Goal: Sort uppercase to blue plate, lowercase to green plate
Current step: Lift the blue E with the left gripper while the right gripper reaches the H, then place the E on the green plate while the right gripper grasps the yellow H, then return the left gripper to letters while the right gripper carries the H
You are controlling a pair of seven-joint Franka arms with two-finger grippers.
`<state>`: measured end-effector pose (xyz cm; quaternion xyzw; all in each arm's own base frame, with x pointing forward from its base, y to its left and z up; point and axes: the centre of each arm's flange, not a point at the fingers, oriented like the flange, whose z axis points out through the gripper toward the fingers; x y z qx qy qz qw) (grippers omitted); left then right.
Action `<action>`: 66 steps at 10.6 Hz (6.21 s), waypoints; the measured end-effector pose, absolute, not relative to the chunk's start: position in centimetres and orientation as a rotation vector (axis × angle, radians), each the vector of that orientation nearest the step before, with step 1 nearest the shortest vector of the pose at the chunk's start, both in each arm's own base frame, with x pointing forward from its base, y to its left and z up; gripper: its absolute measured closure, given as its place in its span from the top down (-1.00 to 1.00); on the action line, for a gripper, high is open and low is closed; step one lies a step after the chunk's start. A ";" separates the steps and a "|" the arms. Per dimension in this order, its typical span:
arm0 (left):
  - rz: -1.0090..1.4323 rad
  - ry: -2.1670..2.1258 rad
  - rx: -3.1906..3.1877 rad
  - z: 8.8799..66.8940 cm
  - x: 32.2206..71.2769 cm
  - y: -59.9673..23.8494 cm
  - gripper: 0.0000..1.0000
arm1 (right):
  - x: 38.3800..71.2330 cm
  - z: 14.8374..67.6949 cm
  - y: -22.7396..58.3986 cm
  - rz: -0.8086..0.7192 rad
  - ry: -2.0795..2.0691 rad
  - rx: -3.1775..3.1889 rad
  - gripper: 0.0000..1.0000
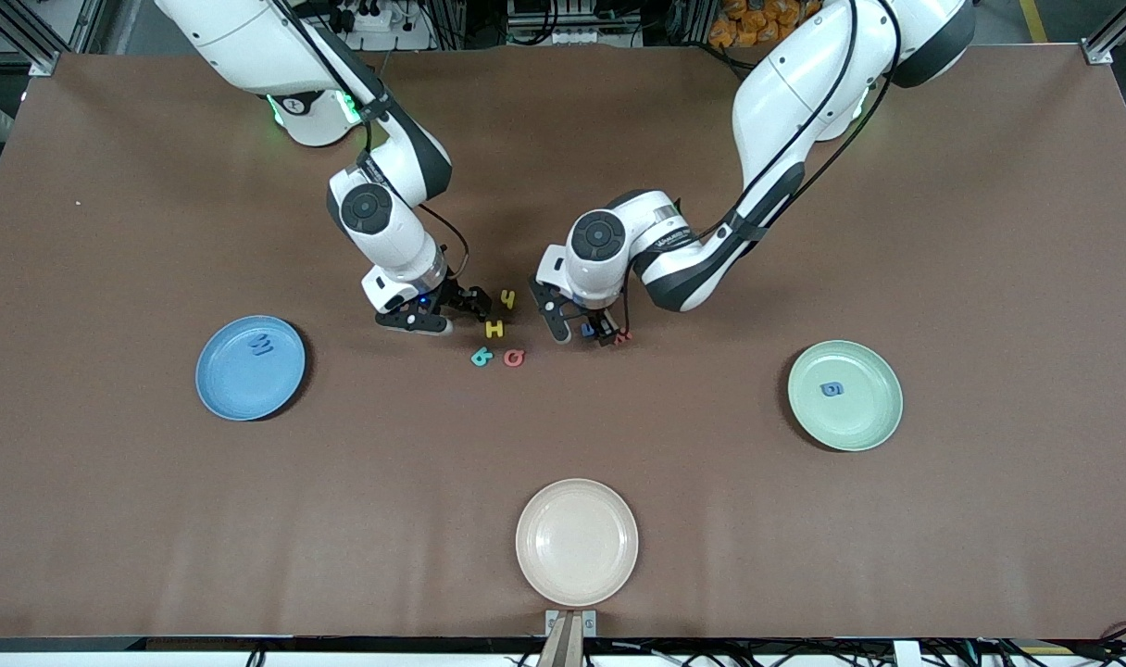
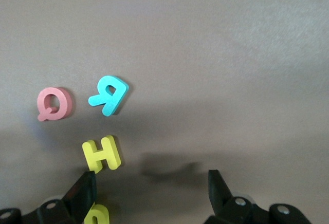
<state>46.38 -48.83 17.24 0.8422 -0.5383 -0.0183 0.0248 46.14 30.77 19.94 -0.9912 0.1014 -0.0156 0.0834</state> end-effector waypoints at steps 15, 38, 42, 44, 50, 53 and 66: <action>0.016 -1.648 2.652 19.6 49.0 -47.4 -0.45 | 47.4 18.5 35.7 -0.116 0.317 -3.089 0.83; -0.375 -0.416 3.001 24.3 64.7 -2.5 -0.45 | 47.5 17.6 37.8 -0.152 0.222 -3.095 -0.11; -0.349 -0.448 3.027 25.1 65.1 -3.6 0.22 | 47.5 17.6 37.8 -0.154 0.222 -3.094 -0.15; -0.321 -0.470 3.038 26.5 65.5 -4.2 0.77 | 47.5 17.6 37.8 -0.155 0.222 -3.094 -0.22; -0.335 -0.458 3.098 35.3 65.5 -11.1 1.00 | 47.6 17.8 37.9 -0.158 0.221 -3.093 -0.30; -0.310 -0.432 3.094 36.7 64.4 -15.9 1.00 | 47.6 17.8 37.9 -0.159 0.206 -3.094 -0.30; -0.243 -0.179 3.136 38.5 51.8 -42.0 1.00 | 52.6 17.9 30.0 -0.103 -0.096 -3.204 -0.30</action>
